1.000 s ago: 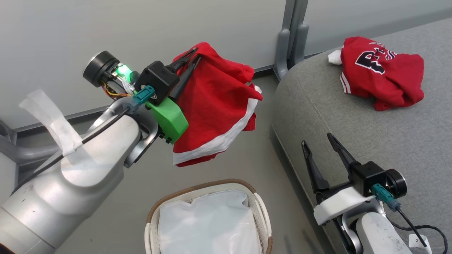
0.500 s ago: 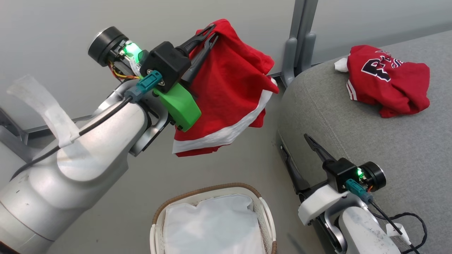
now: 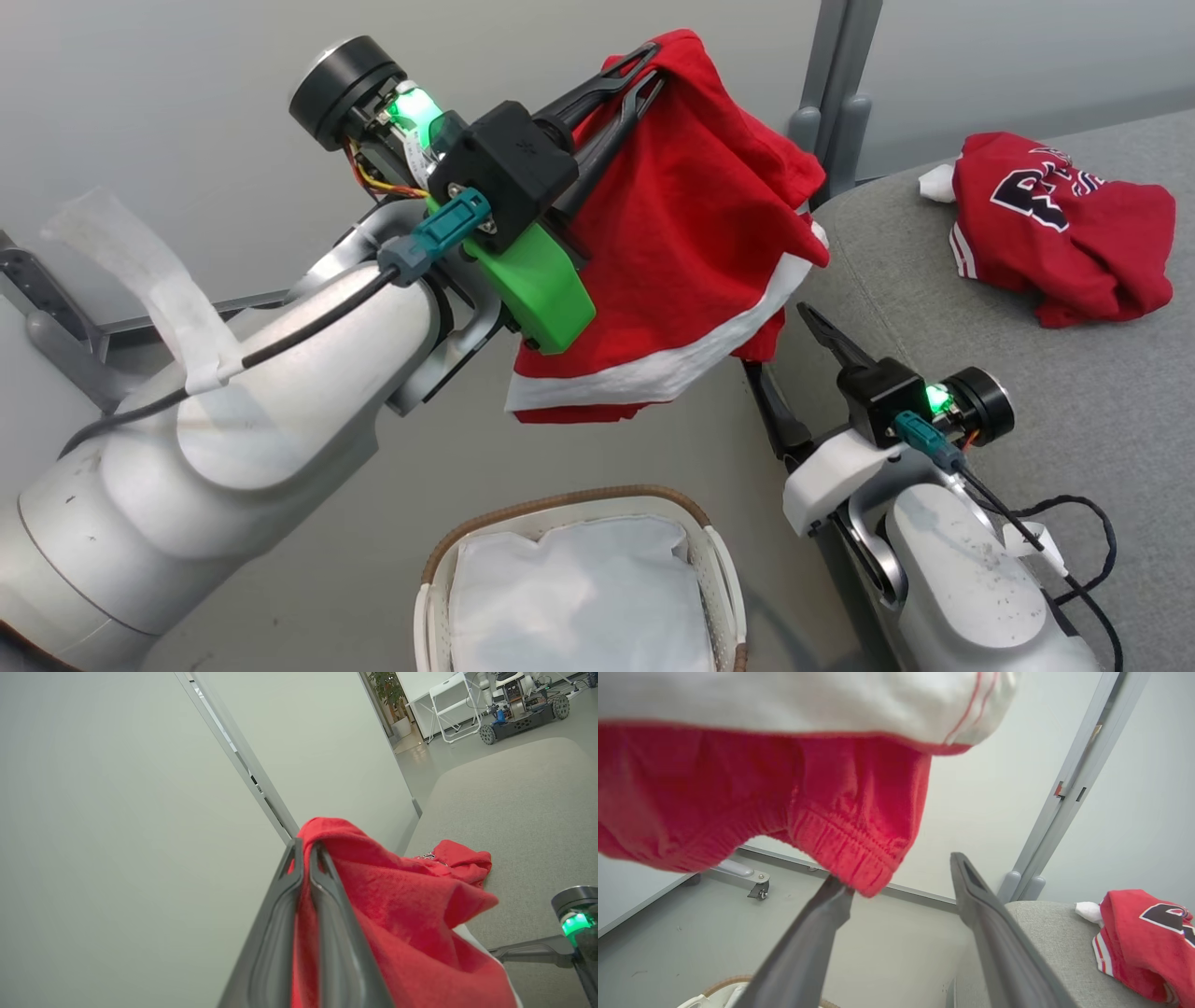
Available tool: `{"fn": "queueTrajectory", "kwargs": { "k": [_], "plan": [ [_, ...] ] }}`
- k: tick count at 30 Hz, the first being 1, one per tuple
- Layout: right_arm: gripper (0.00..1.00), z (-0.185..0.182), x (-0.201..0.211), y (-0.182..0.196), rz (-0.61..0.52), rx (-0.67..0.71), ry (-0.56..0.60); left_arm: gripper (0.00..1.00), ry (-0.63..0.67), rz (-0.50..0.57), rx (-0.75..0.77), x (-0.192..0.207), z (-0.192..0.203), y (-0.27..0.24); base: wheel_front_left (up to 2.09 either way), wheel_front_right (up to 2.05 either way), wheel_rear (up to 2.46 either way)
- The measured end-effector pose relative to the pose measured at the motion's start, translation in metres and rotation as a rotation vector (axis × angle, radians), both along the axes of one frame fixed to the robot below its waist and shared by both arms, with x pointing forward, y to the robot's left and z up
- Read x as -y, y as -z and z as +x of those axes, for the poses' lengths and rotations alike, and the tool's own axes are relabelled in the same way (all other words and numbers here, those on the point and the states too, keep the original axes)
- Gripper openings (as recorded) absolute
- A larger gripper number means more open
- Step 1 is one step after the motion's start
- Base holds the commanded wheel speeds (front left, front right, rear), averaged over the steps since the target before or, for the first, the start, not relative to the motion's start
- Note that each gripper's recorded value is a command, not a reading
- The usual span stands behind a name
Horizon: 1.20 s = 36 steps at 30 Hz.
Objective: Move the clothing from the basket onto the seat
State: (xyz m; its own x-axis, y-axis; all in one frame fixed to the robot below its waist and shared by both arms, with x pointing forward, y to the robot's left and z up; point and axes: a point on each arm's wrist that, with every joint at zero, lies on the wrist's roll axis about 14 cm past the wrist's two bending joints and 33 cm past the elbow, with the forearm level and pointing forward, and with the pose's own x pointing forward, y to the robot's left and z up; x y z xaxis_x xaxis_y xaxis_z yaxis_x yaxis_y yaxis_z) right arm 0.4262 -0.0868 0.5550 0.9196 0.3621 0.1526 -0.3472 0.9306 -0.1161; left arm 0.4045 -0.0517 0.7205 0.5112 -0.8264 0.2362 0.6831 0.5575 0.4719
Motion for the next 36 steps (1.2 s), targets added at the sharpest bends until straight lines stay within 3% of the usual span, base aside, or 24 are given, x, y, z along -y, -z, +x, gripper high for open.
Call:
{"fn": "queueTrajectory", "kwargs": {
  "k": [14, 19, 20, 21, 22, 23, 24, 35, 36],
  "plan": [
    [1.0, 0.002, -0.006, -0.071, -0.015, 0.233, -0.015, 0.0, -0.029, 0.006, -0.082, -0.01, 0.008, 0.025, 0.0, 0.0, 0.0],
    [1.0, -0.001, -0.014, -0.077, -0.034, 0.261, -0.036, 0.0, -0.05, 0.012, -0.135, -0.014, 0.015, 0.044, 0.0, 0.0, 0.0],
    [0.65, -0.001, -0.017, -0.076, -0.042, 0.261, -0.044, 0.0, -0.055, 0.011, -0.149, -0.015, 0.017, 0.048, 0.0, 0.0, 0.0],
    [0.39, -0.001, -0.018, -0.076, -0.046, 0.261, -0.049, 0.0, -0.06, 0.011, -0.16, -0.016, 0.019, 0.052, 0.0, 0.0, 0.0],
    [0.24, -0.001, -0.02, -0.075, -0.048, 0.259, -0.055, 0.0, -0.065, 0.01, -0.169, -0.017, 0.02, 0.055, 0.0, 0.0, 0.0],
    [0.24, -0.002, -0.023, -0.073, -0.052, 0.254, -0.064, 0.0, -0.069, 0.011, -0.179, -0.018, 0.022, 0.058, 0.0, 0.0, 0.0],
    [0.0, -0.002, -0.024, -0.071, -0.054, 0.25, -0.068, 0.0, -0.074, 0.011, -0.189, -0.019, 0.023, 0.062, 0.0, 0.0, 0.0],
    [0.0, 0.001, -0.027, -0.066, -0.047, 0.234, -0.08, 0.0, -0.121, -0.015, -0.31, -0.031, 0.037, 0.102, 0.0, 0.0, 0.0],
    [0.0, 0.001, -0.027, -0.066, -0.043, 0.233, -0.078, 0.07, -0.124, -0.025, -0.325, -0.032, 0.038, 0.106, 0.0, 0.0, 0.0]
  ]
}}
